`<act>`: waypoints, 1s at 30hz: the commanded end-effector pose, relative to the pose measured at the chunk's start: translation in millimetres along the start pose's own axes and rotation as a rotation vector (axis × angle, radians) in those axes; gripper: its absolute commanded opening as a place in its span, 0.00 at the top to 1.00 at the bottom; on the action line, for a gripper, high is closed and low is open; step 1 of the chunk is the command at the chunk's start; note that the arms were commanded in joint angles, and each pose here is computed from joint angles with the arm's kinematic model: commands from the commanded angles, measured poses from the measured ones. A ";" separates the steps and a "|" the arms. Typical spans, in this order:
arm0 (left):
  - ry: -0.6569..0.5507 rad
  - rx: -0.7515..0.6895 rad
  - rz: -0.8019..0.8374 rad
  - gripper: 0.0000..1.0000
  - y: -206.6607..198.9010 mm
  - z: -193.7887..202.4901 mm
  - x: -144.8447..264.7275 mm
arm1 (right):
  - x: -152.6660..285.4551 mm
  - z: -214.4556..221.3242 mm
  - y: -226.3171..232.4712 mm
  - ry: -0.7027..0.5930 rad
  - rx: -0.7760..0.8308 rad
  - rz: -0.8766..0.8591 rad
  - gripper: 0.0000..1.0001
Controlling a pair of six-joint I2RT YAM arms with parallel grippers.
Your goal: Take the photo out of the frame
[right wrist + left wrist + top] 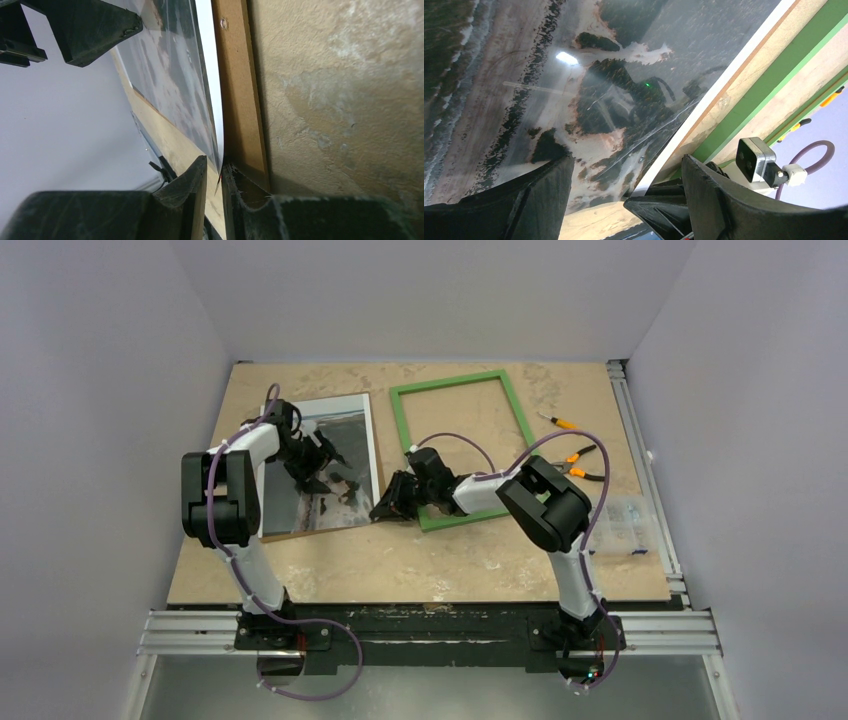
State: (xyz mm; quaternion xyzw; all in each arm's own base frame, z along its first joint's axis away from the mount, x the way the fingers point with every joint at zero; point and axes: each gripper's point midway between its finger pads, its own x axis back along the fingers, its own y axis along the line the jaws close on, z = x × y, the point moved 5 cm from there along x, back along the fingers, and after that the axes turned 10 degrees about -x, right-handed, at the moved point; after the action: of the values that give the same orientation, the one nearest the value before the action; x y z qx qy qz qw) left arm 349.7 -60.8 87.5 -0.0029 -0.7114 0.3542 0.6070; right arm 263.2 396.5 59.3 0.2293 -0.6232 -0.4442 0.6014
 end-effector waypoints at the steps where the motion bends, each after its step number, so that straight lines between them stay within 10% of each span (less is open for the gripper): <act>1: -0.007 -0.009 0.009 0.23 -3.6 -4.5 1.3 | -5.1 -14.0 3.0 -0.078 0.035 -0.003 0.83; 11: -0.070 -0.096 0.068 0.19 -14.2 -7.4 14.0 | 4.0 -18.2 17.8 -0.081 0.146 -0.095 1.00; 30: -0.201 -0.244 0.173 0.14 -39.8 -7.3 54.2 | 41.4 -18.8 59.3 -0.052 0.466 -0.238 1.00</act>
State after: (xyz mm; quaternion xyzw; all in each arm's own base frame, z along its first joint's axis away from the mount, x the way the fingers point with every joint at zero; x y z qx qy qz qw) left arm 355.5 -60.7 154.2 -0.0816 -0.8002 0.3153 0.5035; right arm 292.3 384.2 97.5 0.3589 -0.6974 -0.3626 0.5033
